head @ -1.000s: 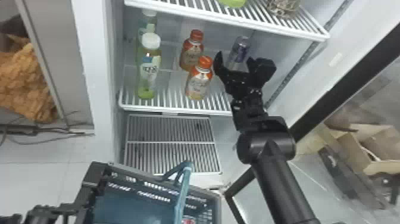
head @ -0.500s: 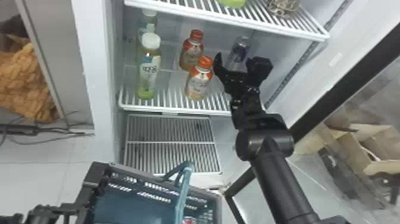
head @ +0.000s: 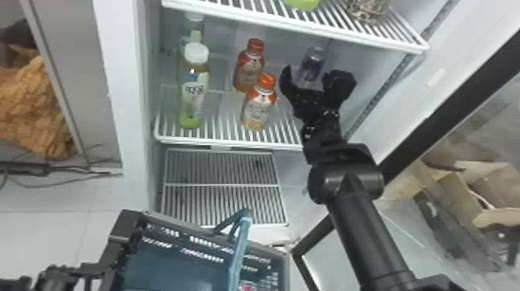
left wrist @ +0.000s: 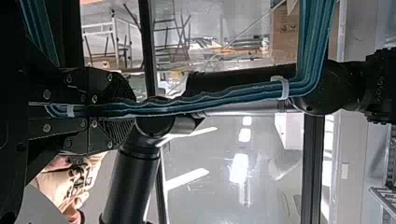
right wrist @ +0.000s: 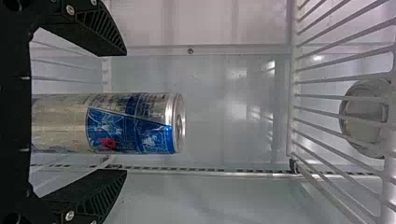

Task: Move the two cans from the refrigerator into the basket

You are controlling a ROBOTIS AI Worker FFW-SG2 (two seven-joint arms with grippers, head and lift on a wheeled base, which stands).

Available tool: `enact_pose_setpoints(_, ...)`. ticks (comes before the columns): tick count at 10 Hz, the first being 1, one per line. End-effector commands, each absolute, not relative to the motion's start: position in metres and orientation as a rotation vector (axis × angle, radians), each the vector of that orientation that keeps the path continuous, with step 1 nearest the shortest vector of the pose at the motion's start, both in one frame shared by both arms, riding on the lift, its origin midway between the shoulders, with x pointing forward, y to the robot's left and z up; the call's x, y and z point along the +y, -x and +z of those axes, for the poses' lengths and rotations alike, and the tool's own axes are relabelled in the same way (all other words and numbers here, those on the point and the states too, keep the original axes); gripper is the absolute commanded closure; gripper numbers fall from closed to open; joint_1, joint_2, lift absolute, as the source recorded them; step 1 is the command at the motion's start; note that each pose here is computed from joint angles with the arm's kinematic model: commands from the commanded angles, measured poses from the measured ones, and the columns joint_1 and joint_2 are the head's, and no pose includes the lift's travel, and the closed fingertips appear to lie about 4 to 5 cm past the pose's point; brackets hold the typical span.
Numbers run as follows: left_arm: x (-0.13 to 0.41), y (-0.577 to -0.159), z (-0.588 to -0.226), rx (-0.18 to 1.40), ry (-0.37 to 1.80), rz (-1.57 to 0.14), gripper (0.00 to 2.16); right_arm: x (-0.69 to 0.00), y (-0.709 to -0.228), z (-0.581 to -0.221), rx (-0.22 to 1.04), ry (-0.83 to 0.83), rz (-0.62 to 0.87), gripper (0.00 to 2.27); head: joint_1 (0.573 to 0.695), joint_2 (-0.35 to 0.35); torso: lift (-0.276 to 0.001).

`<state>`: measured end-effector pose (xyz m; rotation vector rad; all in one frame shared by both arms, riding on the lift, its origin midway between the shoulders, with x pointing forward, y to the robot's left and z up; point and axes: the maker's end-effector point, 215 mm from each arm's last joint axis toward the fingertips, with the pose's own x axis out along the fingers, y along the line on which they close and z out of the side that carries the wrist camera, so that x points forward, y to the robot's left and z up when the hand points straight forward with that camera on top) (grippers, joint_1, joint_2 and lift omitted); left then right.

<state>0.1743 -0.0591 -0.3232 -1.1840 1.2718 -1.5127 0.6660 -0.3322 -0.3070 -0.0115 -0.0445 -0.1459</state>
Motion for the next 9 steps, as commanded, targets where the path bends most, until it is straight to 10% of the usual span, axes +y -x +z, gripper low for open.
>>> enact_pose_setpoints(1, -0.0584, -0.1711, -0.3231, 1.285, 1.178, -1.520, 1.21, -0.3353, -0.6679, -0.3091, -0.035, 0.020, -0.151, 0.16, 0.695, -0.350, -0.266)
enact_pose_setpoints(6, -0.0583, -0.1697, -0.3239, 1.291, 1.179, -1.521, 1.21, -0.3415, -0.6714, -0.3082, -0.028, 0.025, -0.166, 0.89, 0.695, -0.350, -0.266)
enact_pose_setpoints(9, -0.0586, -0.1698, -0.3235, 1.290, 1.183, -1.521, 1.21, -0.3415, -0.6689, -0.3035, -0.051, 0.028, -0.165, 0.90, 0.695, -0.350, -0.266)
